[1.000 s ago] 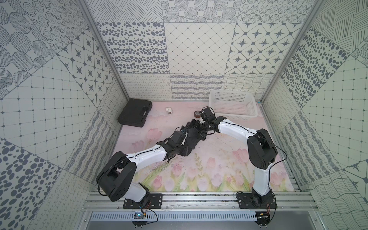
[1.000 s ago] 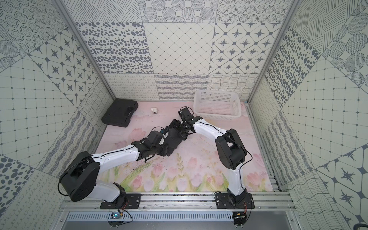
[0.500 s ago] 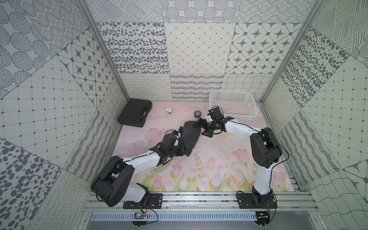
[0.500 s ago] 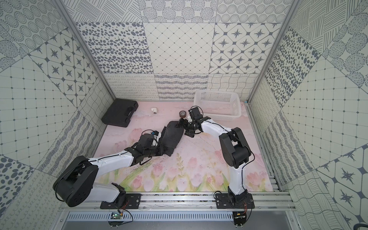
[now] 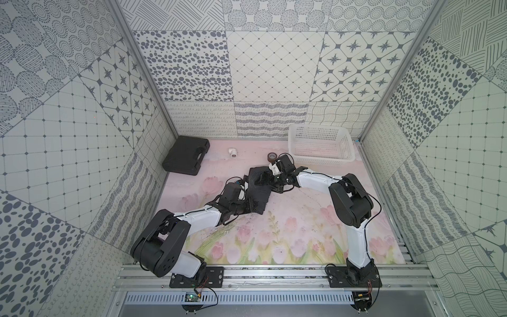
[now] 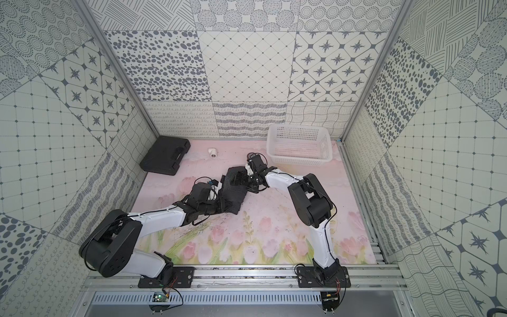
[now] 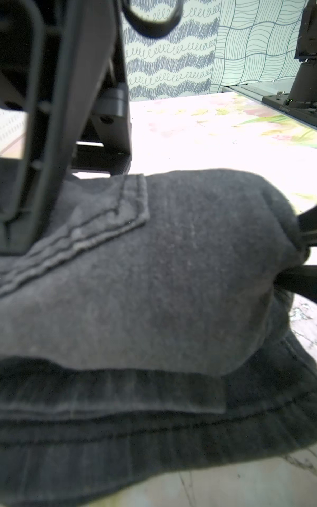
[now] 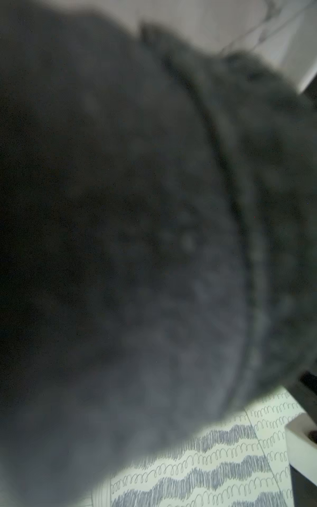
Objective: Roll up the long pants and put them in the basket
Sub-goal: Roll the long pant at the center of the board, then pick up the long pant at the center of the board.
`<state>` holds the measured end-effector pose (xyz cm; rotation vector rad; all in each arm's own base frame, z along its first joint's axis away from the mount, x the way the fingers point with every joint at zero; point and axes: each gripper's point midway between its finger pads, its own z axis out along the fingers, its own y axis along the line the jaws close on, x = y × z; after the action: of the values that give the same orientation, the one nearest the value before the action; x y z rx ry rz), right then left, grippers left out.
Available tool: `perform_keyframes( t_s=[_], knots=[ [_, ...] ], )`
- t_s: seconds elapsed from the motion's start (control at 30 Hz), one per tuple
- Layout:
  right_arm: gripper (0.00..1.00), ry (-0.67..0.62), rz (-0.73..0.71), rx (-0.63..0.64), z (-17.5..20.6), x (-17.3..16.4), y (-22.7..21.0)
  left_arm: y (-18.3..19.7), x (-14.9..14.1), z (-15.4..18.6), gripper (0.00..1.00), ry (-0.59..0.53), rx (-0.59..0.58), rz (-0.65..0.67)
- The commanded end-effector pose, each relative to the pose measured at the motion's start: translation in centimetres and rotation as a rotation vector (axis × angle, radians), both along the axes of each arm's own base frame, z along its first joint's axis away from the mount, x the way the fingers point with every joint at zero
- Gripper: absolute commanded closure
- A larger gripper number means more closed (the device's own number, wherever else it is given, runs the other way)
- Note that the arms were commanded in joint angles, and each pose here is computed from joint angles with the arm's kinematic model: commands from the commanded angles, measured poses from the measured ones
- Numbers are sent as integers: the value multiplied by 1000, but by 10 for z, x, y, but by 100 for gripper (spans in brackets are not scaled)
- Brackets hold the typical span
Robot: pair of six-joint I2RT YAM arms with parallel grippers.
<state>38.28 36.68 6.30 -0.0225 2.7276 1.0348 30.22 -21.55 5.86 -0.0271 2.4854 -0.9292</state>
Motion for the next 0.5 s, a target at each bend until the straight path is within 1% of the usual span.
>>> perform_keyframes(
  t_s=[0.0, 0.17, 0.23, 0.27, 0.3, 0.33, 0.37, 0.4, 0.43, 0.47],
  knots=[
    [3, 42, 129, -154, -36, -39, 23, -12, -5, -4, 100, 41, -38, -77],
    [4, 110, 146, -238, -67, -57, 31, -14, 2, -8, 100, 32, -26, -84],
    [14, 113, 162, -277, -78, -61, 29, -12, 4, -7, 100, 22, -22, -77],
    [21, 108, 170, -318, -85, -61, 24, -12, 5, -6, 100, 21, -25, -76],
    [32, 102, 185, -335, -91, -63, 22, -11, 5, -5, 100, 24, -21, -73],
    [52, 114, 192, -345, -97, -63, 20, -8, 4, -3, 89, 28, -11, -63],
    [85, 125, 195, -349, -102, -64, 18, -6, 4, 1, 74, 23, -4, -57],
    [100, 119, 192, -367, -106, -62, 15, -3, 3, 6, 64, 17, 9, -50],
    [100, 101, 193, -385, -108, -59, 13, -1, 2, 15, 56, 2, 20, -47],
    [100, 85, 196, -399, -109, -55, 10, 4, 1, 25, 42, -17, 39, -39]
  ],
)
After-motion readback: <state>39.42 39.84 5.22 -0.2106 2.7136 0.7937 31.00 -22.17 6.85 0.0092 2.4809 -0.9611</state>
